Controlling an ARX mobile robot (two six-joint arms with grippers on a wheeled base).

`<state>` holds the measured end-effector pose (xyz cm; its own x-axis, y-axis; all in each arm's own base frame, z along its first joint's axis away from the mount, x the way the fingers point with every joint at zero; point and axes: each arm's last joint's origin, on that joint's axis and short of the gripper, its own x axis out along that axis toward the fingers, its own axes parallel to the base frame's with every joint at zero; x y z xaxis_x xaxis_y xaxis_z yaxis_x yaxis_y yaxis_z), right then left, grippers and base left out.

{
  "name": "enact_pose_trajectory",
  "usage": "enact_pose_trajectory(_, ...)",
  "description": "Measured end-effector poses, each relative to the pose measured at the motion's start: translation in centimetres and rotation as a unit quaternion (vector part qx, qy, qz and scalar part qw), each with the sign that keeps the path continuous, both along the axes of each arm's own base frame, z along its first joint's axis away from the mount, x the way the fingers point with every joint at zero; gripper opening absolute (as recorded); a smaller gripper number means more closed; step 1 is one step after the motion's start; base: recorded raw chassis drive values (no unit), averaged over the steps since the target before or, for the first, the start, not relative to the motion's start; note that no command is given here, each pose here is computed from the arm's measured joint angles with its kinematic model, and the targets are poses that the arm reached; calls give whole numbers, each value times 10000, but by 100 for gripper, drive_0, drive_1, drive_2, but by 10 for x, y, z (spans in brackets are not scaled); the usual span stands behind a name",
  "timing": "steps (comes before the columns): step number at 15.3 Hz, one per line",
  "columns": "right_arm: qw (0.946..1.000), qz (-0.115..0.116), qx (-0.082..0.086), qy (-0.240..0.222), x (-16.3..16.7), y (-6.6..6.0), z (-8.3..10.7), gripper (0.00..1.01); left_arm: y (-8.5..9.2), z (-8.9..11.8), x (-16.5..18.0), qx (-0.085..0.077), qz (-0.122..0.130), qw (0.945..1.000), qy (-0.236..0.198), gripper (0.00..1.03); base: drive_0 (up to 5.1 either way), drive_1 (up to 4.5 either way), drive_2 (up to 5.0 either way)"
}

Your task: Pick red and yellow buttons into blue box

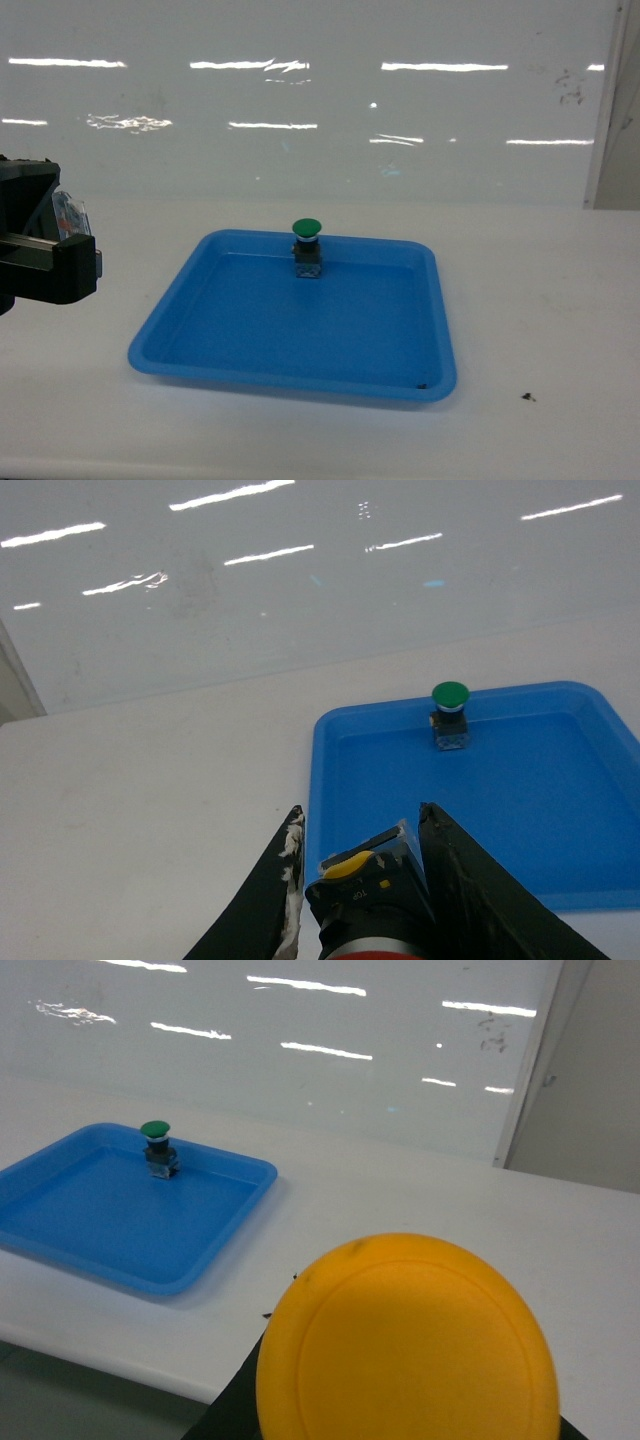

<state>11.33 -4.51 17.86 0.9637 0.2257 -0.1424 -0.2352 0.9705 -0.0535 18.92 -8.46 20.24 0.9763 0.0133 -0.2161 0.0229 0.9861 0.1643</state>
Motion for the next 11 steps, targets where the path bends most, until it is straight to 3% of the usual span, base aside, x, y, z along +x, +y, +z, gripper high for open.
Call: enact_pose_trajectory(11, 10000, -2, 5, 8, 0, 0, 0, 26, 0, 0, 0, -4, -9, 10000, -7, 29, 500, -245, -245)
